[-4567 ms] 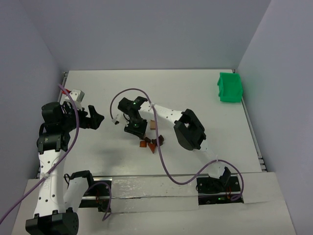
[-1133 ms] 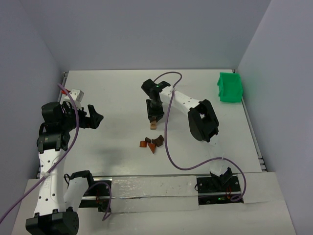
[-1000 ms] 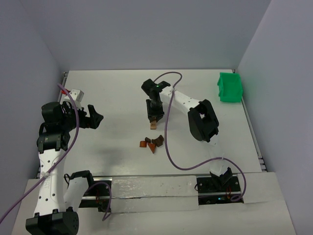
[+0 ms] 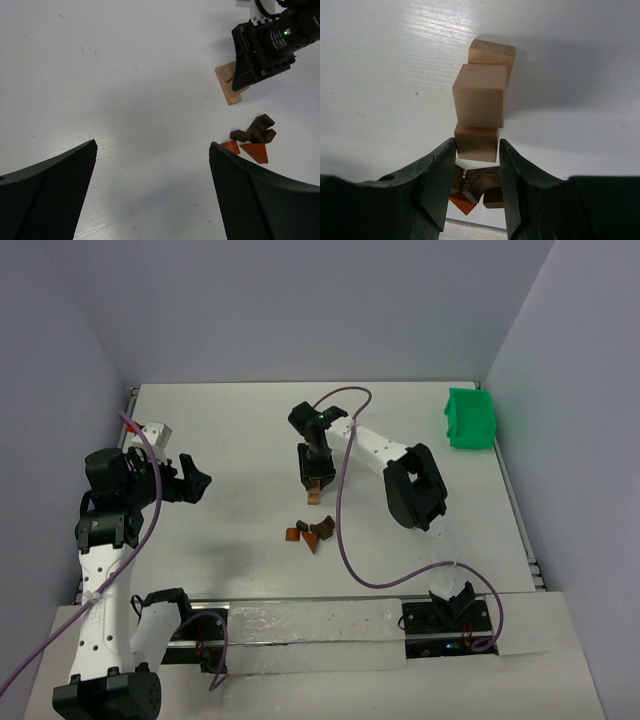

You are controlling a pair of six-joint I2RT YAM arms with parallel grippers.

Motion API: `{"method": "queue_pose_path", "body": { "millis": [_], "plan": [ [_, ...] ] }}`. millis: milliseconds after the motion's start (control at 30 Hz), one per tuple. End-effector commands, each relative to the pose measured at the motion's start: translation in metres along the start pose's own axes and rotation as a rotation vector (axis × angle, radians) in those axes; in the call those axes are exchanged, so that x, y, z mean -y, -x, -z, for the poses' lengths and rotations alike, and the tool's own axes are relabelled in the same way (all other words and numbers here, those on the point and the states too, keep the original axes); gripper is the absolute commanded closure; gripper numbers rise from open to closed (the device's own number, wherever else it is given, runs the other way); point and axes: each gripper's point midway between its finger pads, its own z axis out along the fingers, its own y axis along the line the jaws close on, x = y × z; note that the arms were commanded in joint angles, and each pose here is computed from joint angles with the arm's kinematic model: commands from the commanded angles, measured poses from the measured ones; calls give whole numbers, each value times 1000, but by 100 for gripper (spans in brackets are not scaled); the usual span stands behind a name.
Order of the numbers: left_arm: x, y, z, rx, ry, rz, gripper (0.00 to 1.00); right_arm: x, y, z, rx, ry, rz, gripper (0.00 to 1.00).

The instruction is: Build the wood block tower

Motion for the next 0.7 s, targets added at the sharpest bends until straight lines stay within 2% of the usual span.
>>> {"method": "queue_pose_path", "body": {
  "millis": [0, 100, 167, 200, 233, 367, 667],
  "plan": [
    [-2, 15, 2, 46, 8, -18, 1, -6, 5, 5, 34, -10, -10, 52],
    [-2, 15, 2, 47, 10, -18, 1, -10, 3, 7, 28, 7, -5, 48],
    [-2, 15, 2, 44, 8, -18, 1, -17, -1, 10, 21, 34, 13, 27],
    [-2, 14, 2, 44, 8, -17, 1, -20, -2, 12, 19, 47, 22, 20],
    [-1, 14, 2, 45, 7, -17, 1, -22, -3, 14, 19, 56, 28, 18],
    [-2, 14, 2, 43, 7, -19, 1, -28, -7, 24, 38, 71, 62, 13],
    [-1, 15, 2, 46, 7, -18, 1, -20, -3, 37, 96, 33, 33, 11]
  ]
}}
